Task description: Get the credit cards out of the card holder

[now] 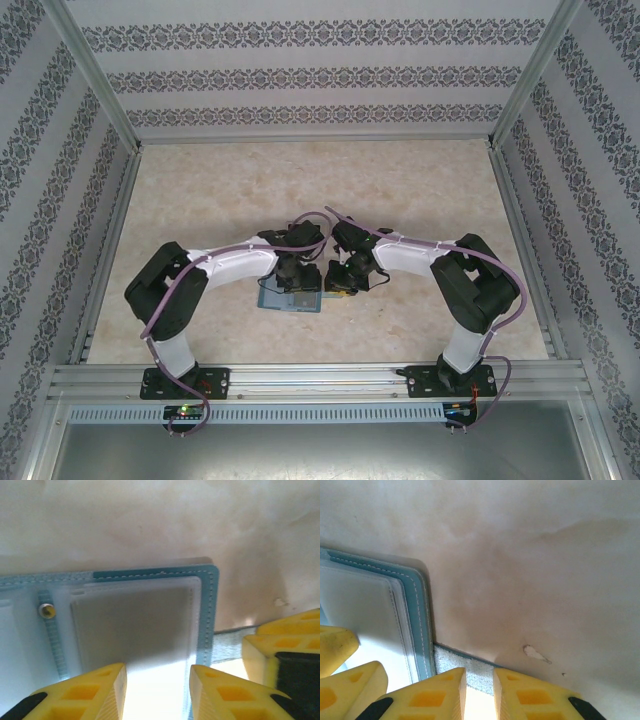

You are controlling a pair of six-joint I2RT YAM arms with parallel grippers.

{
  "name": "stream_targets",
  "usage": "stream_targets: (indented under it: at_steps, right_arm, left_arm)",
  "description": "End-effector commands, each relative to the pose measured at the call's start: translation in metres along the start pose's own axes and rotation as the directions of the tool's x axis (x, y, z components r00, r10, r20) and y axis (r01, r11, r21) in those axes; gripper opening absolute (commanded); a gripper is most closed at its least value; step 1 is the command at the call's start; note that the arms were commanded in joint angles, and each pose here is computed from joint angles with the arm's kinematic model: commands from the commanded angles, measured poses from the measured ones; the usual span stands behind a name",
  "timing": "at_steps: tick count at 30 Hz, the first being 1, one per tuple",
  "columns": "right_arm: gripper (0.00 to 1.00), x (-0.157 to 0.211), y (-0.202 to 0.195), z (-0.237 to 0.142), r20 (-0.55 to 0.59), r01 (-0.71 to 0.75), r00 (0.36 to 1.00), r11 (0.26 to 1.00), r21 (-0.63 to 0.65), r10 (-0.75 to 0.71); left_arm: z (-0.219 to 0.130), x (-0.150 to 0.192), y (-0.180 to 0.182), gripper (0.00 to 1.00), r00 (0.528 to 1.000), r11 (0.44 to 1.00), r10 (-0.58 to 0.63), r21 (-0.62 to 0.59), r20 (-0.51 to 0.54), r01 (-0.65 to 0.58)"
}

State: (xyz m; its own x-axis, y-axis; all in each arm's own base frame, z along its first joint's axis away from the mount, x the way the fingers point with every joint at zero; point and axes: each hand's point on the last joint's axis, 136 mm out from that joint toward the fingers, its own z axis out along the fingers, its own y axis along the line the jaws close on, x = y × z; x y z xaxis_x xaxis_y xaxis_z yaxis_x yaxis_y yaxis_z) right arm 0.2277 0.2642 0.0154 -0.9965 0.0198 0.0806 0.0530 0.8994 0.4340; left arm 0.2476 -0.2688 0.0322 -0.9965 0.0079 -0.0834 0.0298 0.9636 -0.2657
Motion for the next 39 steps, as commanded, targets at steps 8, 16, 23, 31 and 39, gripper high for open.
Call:
stream_targets:
  at_steps: [8, 16, 23, 31, 39]
  right_arm:
    - [0.24, 0.012, -0.029, 0.018, -0.053, -0.034, 0.998, 0.994, 0.100, 0.039]
    - [0.24, 0.012, -0.031, 0.017, -0.053, -0.034, 0.998, 0.994, 0.103, 0.039]
    - [0.24, 0.012, -0.030, 0.017, -0.056, -0.031, 0.998, 0.994, 0.103, 0.037]
    - [0.24, 0.013, -0.033, 0.019, -0.063, -0.030, 0.997, 0.994, 0.109, 0.037]
    - [0.24, 0.013, -0.032, 0.019, -0.066, -0.030, 0.997, 0.994, 0.106, 0.037]
  left_arm:
    - [-0.004, 0.012, 0.006, 0.43, 0.997, 0.993, 0.068, -0.091, -0.046, -0.072]
    - [-0.007, 0.008, -0.010, 0.27, 0.998, 0.999, 0.054, 0.004, -0.013, -0.054]
    - [0.007, 0.014, -0.029, 0.13, 0.998, 0.992, 0.035, 0.126, -0.056, -0.028]
    - [0.012, 0.017, -0.008, 0.19, 0.998, 0.999, 0.017, 0.042, -0.066, -0.015]
    - [0.008, 0.020, 0.018, 0.32, 0.996, 0.993, 0.036, -0.106, -0.082, -0.045]
